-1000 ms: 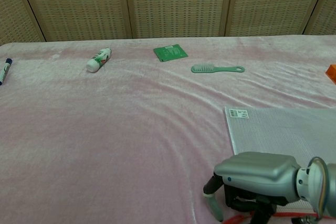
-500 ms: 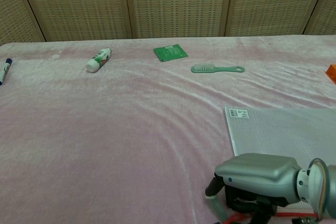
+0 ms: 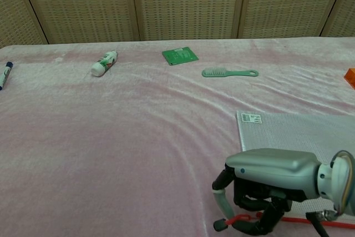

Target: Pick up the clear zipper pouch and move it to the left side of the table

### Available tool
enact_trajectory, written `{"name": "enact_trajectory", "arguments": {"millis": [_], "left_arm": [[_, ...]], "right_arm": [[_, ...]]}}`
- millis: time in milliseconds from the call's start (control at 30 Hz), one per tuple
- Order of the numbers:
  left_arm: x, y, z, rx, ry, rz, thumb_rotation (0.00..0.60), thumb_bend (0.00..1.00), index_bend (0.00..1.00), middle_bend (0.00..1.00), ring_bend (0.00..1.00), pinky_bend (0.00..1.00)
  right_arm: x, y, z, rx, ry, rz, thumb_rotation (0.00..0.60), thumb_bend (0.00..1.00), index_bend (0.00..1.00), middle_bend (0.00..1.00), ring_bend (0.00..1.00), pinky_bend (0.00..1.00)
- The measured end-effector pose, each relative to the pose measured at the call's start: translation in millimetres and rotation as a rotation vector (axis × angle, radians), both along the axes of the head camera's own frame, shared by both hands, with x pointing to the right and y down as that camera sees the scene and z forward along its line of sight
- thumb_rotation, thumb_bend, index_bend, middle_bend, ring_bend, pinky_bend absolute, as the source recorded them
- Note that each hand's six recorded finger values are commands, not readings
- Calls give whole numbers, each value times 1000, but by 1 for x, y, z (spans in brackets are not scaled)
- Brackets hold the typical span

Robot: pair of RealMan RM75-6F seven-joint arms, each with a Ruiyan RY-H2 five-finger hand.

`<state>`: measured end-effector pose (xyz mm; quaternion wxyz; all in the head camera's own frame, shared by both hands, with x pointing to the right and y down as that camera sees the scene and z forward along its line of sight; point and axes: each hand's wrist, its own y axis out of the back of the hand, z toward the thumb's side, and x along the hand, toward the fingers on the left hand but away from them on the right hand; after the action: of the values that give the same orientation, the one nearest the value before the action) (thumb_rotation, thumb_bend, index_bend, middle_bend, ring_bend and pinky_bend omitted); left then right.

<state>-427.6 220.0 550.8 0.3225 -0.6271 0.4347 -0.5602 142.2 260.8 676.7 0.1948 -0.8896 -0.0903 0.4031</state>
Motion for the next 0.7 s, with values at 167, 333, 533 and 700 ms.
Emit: {"name": "enact_trajectory", "arguments": {"millis": [167, 333, 533, 700], "left_arm": [[-1, 0, -2, 3, 7, -3, 600, 0, 0, 0, 0, 0], [-3, -1, -3, 5, 13, -10, 600, 0, 0, 0, 0, 0], [-6, -2, -5, 10, 20, -19, 600, 0, 0, 0, 0, 0], [-7, -3, -6, 10, 22, -21, 600, 0, 0, 0, 0, 0]], "right_arm": [[-1, -18, -18, -13, -47, 68, 600, 961, 770, 999, 974, 1000], [-2, -40, -38, -40, -98, 143, 600, 961, 771, 999, 974, 1000], [-6, -72, -64, -84, -161, 223, 600, 961, 772, 999, 974, 1000], [-19, -101, -88, -128, -222, 277, 600, 960, 773, 999, 974, 1000]]}}
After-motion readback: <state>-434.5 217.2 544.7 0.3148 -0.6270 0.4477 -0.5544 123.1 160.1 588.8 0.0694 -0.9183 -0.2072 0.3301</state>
